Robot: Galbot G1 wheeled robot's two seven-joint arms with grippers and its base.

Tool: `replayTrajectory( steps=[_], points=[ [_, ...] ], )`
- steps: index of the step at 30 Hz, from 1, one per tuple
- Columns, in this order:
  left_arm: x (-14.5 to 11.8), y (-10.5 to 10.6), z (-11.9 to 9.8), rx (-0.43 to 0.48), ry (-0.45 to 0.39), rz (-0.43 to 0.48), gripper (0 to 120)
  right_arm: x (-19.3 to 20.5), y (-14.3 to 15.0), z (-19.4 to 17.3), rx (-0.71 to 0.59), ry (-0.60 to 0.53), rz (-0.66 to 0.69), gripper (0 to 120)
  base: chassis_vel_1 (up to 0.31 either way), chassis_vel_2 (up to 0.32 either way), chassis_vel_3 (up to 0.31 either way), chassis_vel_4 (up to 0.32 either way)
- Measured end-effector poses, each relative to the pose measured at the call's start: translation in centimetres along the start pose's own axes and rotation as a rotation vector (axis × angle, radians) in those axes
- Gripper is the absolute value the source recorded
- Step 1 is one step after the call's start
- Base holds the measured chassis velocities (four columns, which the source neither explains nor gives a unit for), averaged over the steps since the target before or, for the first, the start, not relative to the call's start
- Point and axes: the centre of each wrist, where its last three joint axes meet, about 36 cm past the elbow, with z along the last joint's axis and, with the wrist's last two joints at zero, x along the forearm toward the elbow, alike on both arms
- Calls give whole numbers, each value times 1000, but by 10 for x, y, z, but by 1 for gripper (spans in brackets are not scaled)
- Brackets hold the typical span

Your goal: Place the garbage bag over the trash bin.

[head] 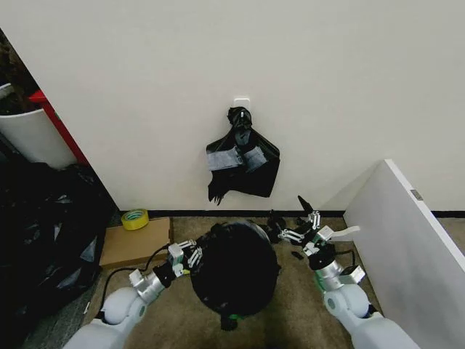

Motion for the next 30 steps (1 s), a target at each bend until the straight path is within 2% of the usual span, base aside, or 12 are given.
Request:
replayTrajectory(
  steps=[3, 5, 6, 7, 9, 11, 14, 19, 25, 28, 30],
  points=[
    [-10, -25, -11, 190, 106, -199, 4, -4, 14, -1, 115, -8, -77, 100, 0, 0, 0, 0],
    [-17, -41, -18, 293, 166, -262, 4, -4, 18, -1, 166, -9, -87, 100, 0, 0, 0, 0],
    [-23, -52, -23, 346, 199, -283, 4, -5, 20, -1, 195, -8, -76, 100, 0, 0, 0, 0],
    [-23, -52, -23, 346, 199, -283, 4, -5, 20, -1, 195, -8, -76, 100, 0, 0, 0, 0],
    [-30, -69, -35, 423, 257, -312, 4, -8, 21, -3, 232, -8, -47, 100, 0, 0, 0, 0],
    [-33, -80, -41, 462, 289, -336, 4, -10, 21, -4, 264, -5, -15, 100, 0, 0, 0, 0],
    [-33, -87, -41, 467, 315, -364, 4, -10, 22, -5, 269, -5, 1, 100, 0, 0, 0, 0],
    [-28, -93, -29, 395, 364, -430, 4, -11, 25, -5, 262, -6, 6, 100, 0, 0, 0, 0],
    [-29, -98, -36, 389, 378, -465, 4, -11, 28, -4, 253, -5, -1, 100, 0, 0, 0, 0],
    [-29, -98, -37, 387, 382, -471, 8, -10, 28, -4, 250, -4, -3, 100, 0, 0, 0, 0],
    [-28, -99, -38, 384, 379, -473, 17, -9, 29, -3, 247, -1, -2, 100, 0, 0, 0, 0]
  ],
)
